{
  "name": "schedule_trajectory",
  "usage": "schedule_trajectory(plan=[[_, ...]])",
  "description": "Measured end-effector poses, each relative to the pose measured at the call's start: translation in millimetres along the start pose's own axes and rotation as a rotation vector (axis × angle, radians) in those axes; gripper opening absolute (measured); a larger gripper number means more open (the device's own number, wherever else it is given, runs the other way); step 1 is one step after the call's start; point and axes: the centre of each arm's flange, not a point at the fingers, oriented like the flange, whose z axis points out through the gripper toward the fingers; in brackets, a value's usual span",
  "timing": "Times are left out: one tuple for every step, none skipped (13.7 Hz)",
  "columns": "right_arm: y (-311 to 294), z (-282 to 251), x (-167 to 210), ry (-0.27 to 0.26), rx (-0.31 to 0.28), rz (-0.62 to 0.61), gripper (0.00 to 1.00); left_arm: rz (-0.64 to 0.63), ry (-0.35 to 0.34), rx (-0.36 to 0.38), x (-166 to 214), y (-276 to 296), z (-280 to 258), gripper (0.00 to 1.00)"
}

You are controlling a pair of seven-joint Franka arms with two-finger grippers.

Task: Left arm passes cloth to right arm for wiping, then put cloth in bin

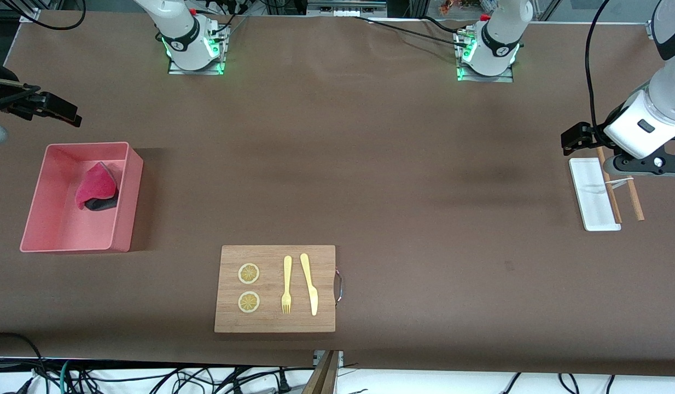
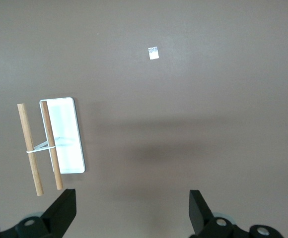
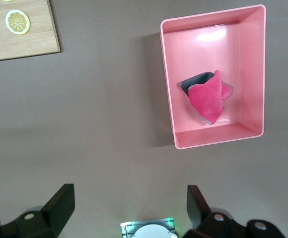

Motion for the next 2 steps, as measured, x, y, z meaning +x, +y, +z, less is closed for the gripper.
schedule_trajectory(plan=[[-2.4,0.7,0.3,-0.001,0.000,-0.004,1.00,0.001,0.001,0.000,0.0,0.4,-0.4,1.00],[-3.9,1.6,1.0,-0.002,-0.001,-0.007,1.00,0.001,0.001,0.000,0.0,0.5,-0.4,1.00]])
